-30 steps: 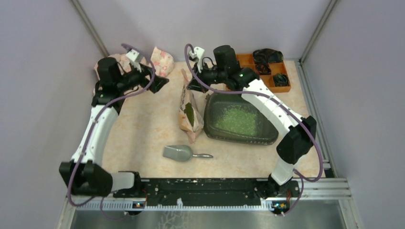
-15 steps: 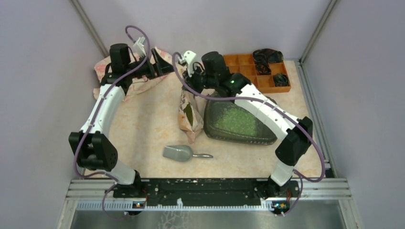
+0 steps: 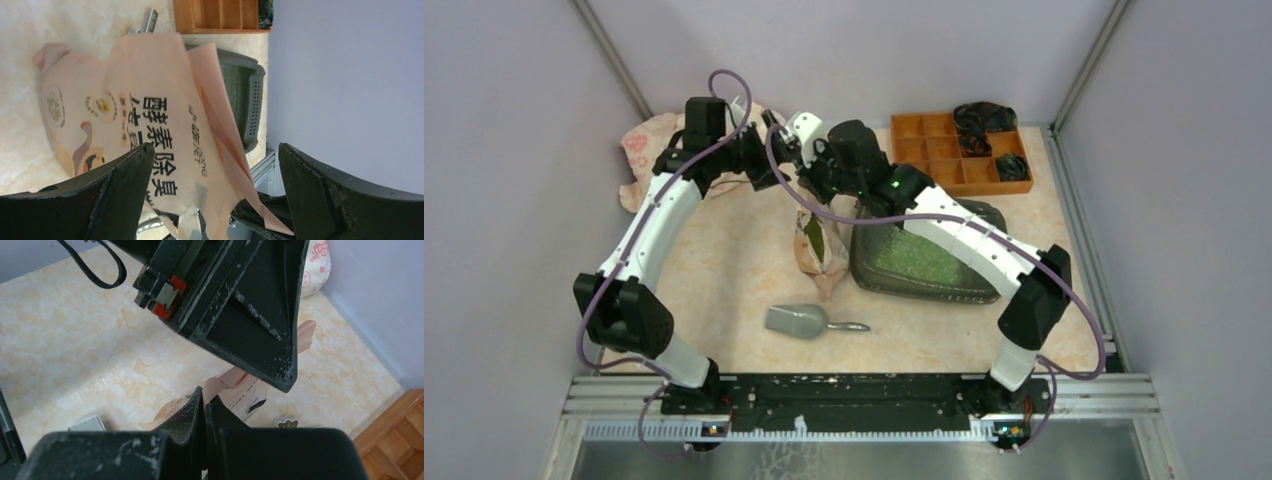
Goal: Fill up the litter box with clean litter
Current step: Open the cat litter bag at the center of the board.
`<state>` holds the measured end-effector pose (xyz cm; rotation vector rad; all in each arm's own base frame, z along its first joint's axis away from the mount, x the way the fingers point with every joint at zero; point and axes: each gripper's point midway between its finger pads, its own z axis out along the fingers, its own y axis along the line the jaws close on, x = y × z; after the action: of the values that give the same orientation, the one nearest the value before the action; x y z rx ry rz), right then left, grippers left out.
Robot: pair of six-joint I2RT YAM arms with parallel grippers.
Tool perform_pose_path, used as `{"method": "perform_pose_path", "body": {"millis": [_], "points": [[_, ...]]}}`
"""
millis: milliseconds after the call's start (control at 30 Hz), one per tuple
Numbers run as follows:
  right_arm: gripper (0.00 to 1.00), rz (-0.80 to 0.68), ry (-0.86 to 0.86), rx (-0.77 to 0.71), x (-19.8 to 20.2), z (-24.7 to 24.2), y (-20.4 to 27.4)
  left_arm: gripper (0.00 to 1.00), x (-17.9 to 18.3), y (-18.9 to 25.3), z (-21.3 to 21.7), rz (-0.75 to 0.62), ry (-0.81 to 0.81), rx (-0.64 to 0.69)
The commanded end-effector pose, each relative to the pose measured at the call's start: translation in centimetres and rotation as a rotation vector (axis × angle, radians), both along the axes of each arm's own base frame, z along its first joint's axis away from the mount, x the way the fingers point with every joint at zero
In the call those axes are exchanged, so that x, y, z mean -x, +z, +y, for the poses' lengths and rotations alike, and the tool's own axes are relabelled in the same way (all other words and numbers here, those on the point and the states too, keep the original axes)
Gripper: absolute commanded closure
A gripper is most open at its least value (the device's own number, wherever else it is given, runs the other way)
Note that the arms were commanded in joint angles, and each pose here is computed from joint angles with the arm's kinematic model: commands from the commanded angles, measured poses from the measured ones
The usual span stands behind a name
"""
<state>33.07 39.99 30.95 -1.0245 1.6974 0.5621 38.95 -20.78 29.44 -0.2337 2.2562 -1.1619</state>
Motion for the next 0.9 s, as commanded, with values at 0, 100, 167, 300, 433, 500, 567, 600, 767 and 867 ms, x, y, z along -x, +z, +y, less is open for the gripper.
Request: {"method": "perform_pose_path", "body": {"millis": [0, 100, 167, 300, 433, 500, 567, 600, 767, 867], "points": [[1.00, -0.094, 0.005, -0.054, -0.8, 1.2, 2.5, 0.01, 0.6, -0.7, -0.3, 0.061, 0.045, -0.057], [1.00, -0.098, 0.017, -0.058, -0.8, 1.4, 2.5, 0.01, 0.6, -1.7, -0.7, 0.094, 0.045, -0.102], [1.00, -0.101, 0.031, -0.058, -0.7, 1.6, 2.6, 0.01, 0.7, -2.5, -1.2, 0.105, 0.031, -0.127], [1.00, -0.103, 0.058, -0.048, -0.4, 1.9, 2.5, 0.01, 1.1, -4.3, -2.4, 0.133, -0.005, -0.171], [1.00, -0.106, 0.063, -0.037, -0.4, 1.8, 2.4, 0.22, 1.5, -4.4, -2.8, 0.115, -0.023, -0.196], [1.00, -0.108, 0.060, -0.033, -0.4, 1.6, 2.3, 0.40, 1.5, -4.4, -2.7, 0.108, -0.025, -0.203], [1.00, -0.108, 0.057, -0.033, -0.5, 1.5, 2.2, 0.54, 1.6, -4.7, -2.5, 0.113, -0.026, -0.215], [1.00, -0.107, 0.057, -0.036, -0.5, 1.4, 2.1, 0.62, 1.7, -4.9, -2.6, 0.119, -0.033, -0.218], [1.00, -0.099, 0.058, -0.045, -0.4, 1.3, 1.8, 1.00, 1.2, -6.1, -2.3, 0.127, -0.028, -0.258], [1.00, -0.096, 0.040, -0.063, -0.5, 0.9, 2.5, 1.00, 0.5, -5.6, -1.9, 0.103, -0.006, -0.282]]}}
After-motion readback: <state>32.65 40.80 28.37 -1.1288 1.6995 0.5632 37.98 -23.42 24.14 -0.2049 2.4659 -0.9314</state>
